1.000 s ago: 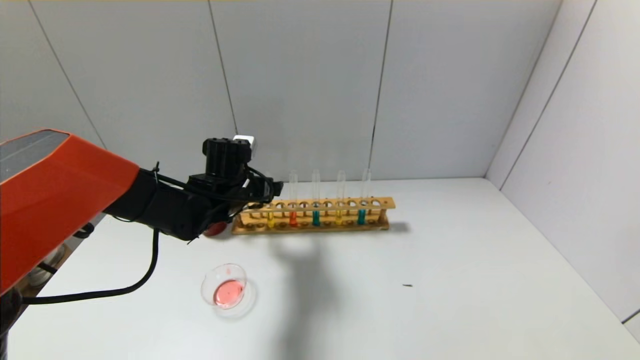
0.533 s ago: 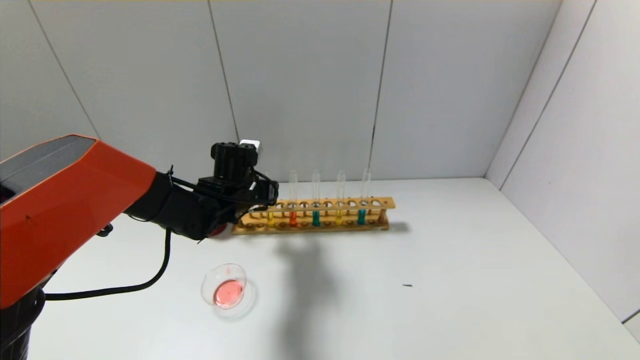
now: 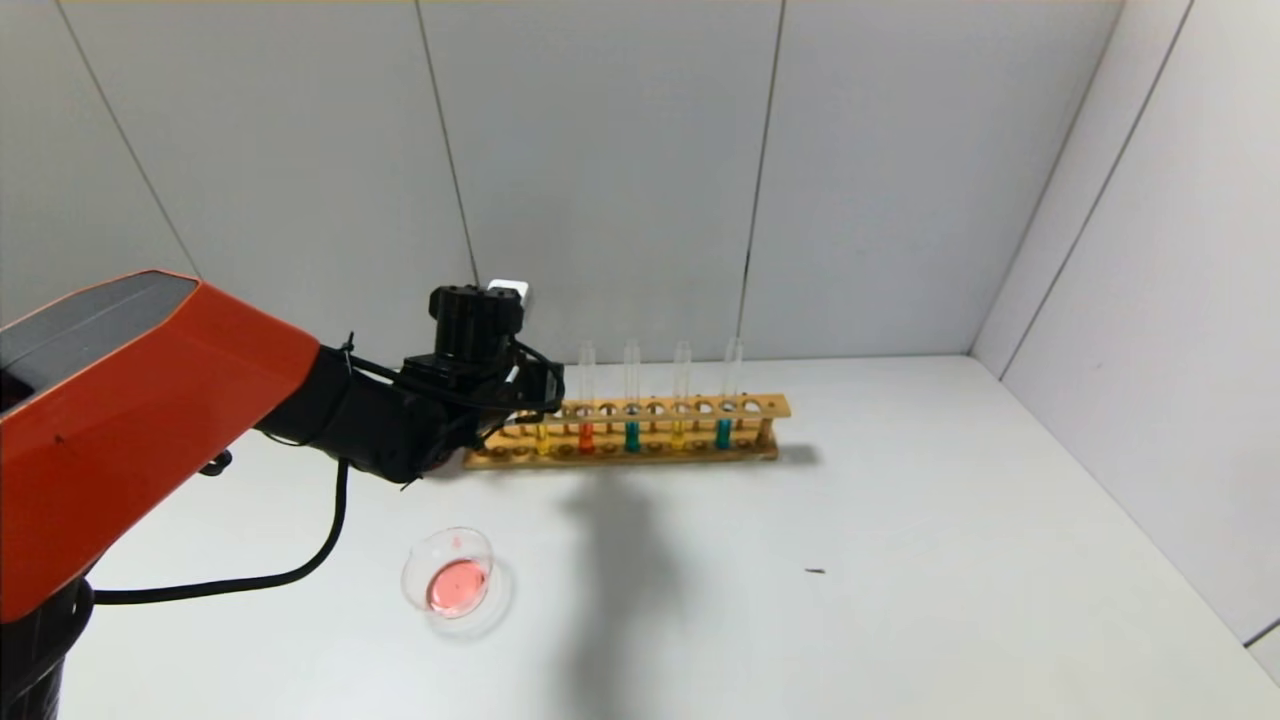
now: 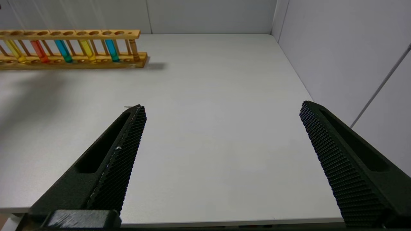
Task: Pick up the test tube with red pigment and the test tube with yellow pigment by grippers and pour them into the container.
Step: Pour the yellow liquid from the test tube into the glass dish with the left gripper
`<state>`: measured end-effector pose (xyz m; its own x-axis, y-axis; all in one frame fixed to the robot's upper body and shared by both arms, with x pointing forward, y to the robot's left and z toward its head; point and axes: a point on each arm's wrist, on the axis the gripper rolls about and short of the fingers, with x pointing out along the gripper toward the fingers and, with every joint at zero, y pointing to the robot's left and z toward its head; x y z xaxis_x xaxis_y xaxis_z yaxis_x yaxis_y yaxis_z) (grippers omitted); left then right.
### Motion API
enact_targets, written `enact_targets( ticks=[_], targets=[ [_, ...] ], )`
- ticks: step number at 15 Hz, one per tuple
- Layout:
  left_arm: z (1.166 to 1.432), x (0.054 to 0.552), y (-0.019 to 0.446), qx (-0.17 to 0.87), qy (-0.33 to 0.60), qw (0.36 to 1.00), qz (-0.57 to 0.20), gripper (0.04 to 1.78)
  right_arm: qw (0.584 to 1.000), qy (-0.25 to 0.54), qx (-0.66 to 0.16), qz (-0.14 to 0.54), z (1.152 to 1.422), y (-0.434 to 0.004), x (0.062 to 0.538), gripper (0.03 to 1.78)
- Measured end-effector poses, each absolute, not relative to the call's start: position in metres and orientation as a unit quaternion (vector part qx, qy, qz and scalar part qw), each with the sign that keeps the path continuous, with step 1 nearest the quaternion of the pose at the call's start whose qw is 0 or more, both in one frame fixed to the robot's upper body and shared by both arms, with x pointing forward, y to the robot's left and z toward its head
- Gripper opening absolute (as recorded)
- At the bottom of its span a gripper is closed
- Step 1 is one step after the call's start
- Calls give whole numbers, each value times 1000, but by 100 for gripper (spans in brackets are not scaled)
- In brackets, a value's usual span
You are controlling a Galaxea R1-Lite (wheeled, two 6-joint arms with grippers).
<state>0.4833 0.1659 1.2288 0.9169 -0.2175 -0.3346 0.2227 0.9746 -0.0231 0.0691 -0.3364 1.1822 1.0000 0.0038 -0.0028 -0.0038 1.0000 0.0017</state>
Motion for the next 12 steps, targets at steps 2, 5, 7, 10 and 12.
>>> enact_targets(
  ticks=[2, 5, 7, 10, 12],
  targets=[
    [1235, 481, 165, 8, 163, 980, -112, 32, 1000, 1, 1, 2, 1182, -336, 69, 175],
    [1259, 476, 167, 8, 135, 985, -109, 32, 1000, 2, 1, 2, 1182, -336, 69, 175],
    [1284, 472, 169, 22, 105, 988, -112, 32, 1000, 1, 1, 2, 1182, -336, 69, 175],
    [1319, 461, 174, 50, 67, 990, -115, 32, 1000, 1, 1, 2, 1182, -336, 69, 175],
    [1339, 451, 178, 53, 53, 990, -116, 32, 1000, 1, 1, 2, 1182, -336, 69, 175]
  ],
)
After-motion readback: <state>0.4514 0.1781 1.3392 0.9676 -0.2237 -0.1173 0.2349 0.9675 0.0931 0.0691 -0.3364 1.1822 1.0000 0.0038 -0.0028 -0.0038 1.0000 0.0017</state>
